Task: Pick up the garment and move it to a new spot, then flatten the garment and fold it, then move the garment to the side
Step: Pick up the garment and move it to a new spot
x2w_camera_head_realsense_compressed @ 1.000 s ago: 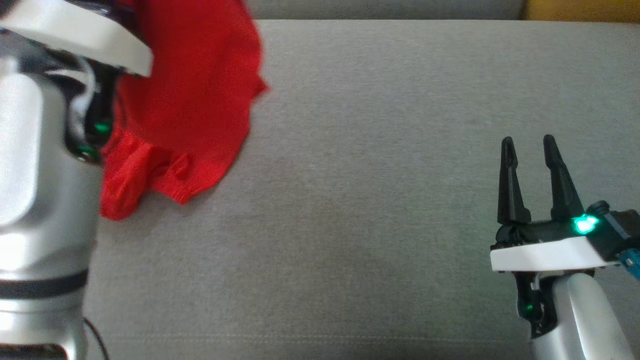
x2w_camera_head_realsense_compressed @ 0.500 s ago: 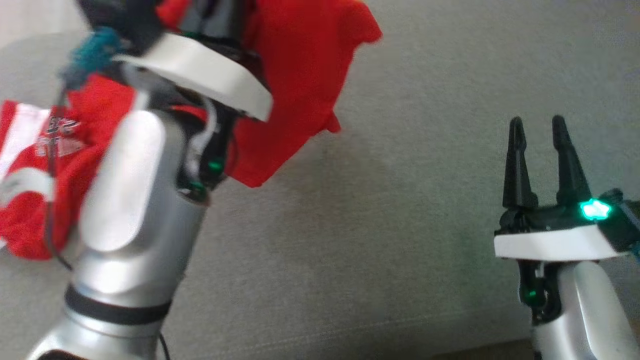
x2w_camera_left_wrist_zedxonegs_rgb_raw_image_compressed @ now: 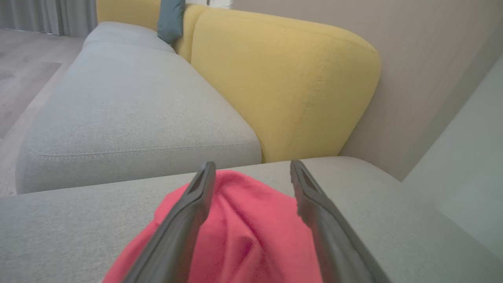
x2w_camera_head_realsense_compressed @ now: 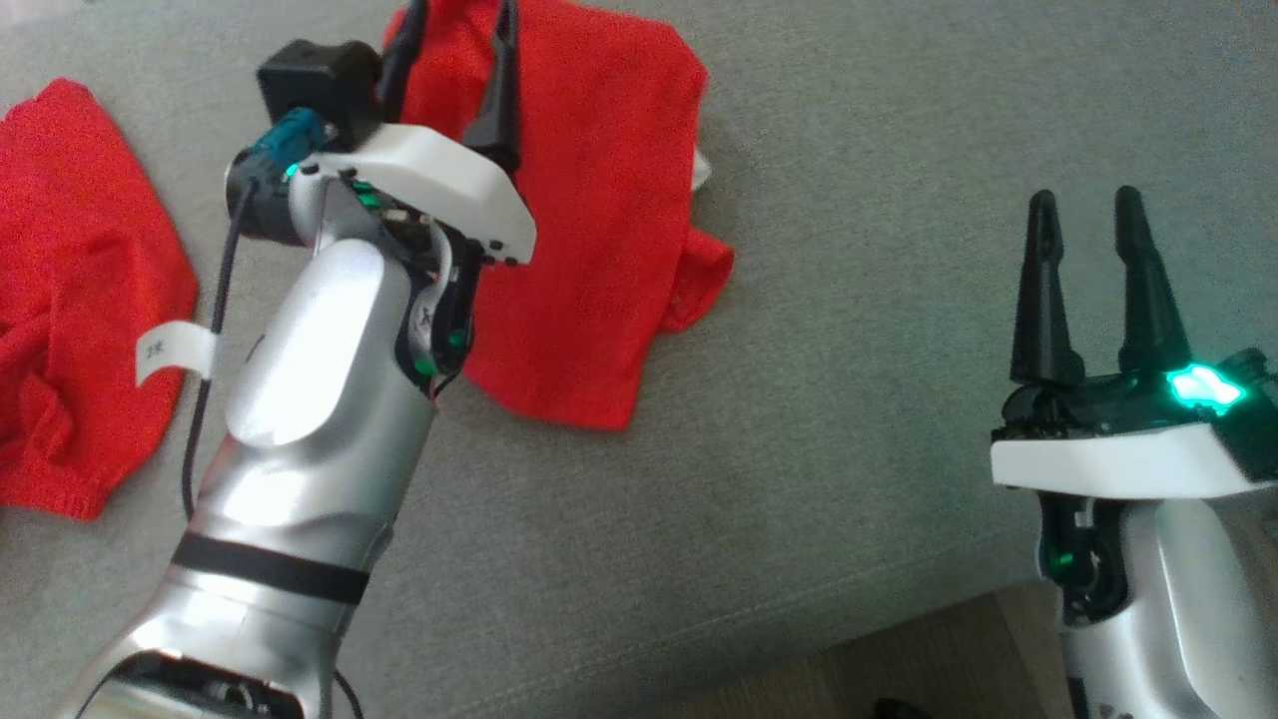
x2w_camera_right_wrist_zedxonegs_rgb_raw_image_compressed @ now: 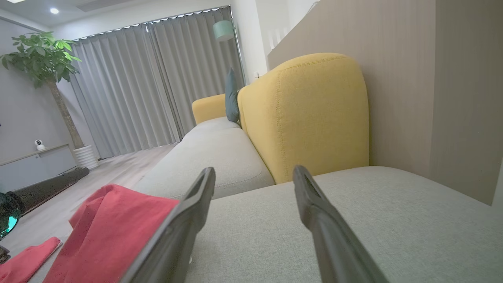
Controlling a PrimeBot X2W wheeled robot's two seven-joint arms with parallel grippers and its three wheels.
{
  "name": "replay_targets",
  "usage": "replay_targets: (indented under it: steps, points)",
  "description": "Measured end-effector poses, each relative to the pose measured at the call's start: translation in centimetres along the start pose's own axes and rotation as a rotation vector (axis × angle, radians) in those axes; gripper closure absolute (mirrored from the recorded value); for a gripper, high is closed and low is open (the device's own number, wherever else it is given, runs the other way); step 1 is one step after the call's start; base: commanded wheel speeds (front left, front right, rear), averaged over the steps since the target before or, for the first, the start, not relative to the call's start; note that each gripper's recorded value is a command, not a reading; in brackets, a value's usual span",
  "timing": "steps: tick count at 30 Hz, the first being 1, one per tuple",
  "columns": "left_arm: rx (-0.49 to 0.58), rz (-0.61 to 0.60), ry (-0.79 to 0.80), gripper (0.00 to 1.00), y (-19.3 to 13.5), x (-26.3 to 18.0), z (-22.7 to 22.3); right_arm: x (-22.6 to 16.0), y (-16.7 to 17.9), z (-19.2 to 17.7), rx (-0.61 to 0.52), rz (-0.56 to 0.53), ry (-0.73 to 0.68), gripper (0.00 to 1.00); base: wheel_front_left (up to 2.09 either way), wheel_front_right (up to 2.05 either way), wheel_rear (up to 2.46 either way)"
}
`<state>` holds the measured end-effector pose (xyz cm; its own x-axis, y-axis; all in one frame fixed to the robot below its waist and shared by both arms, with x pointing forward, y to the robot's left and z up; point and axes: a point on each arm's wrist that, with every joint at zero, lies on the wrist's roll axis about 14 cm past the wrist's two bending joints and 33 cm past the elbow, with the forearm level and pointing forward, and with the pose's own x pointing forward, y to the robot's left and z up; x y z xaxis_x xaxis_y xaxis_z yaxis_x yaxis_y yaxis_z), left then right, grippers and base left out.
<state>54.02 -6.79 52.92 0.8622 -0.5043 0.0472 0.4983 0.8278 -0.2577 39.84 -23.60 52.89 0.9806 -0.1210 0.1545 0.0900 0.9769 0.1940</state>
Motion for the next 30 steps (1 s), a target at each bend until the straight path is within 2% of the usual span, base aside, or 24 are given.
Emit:
replay_targets:
  steps: [8, 16, 17, 25, 30]
  points:
    - [0.004, 0.080, -0.101, 0.00, 4.0, -2.1, 2.7, 1.3, 2.7, -0.6, -0.025, 0.083, -0.001, 0.00, 0.00, 0.00, 0.00]
    - [0.095, 0.201, -0.103, 0.00, 8.2, -10.5, 2.6, 2.0, 7.2, -1.5, -0.015, 0.208, 0.012, 0.00, 0.00, 0.00, 0.00]
    - [0.095, 0.201, -0.103, 0.00, 8.2, -10.5, 2.6, 2.0, 7.2, -1.5, -0.015, 0.208, 0.012, 0.00, 0.00, 0.00, 0.00]
    - [0.089, 0.315, -0.134, 0.00, 8.5, -19.3, 2.6, 0.0, 10.1, -2.8, -0.010, 0.294, 0.062, 0.00, 0.00, 0.00, 0.00]
    - [0.076, 0.364, -0.140, 0.00, 8.1, -22.7, 2.1, -1.1, 10.8, -2.9, -0.012, 0.318, 0.073, 0.00, 0.00, 0.00, 0.00]
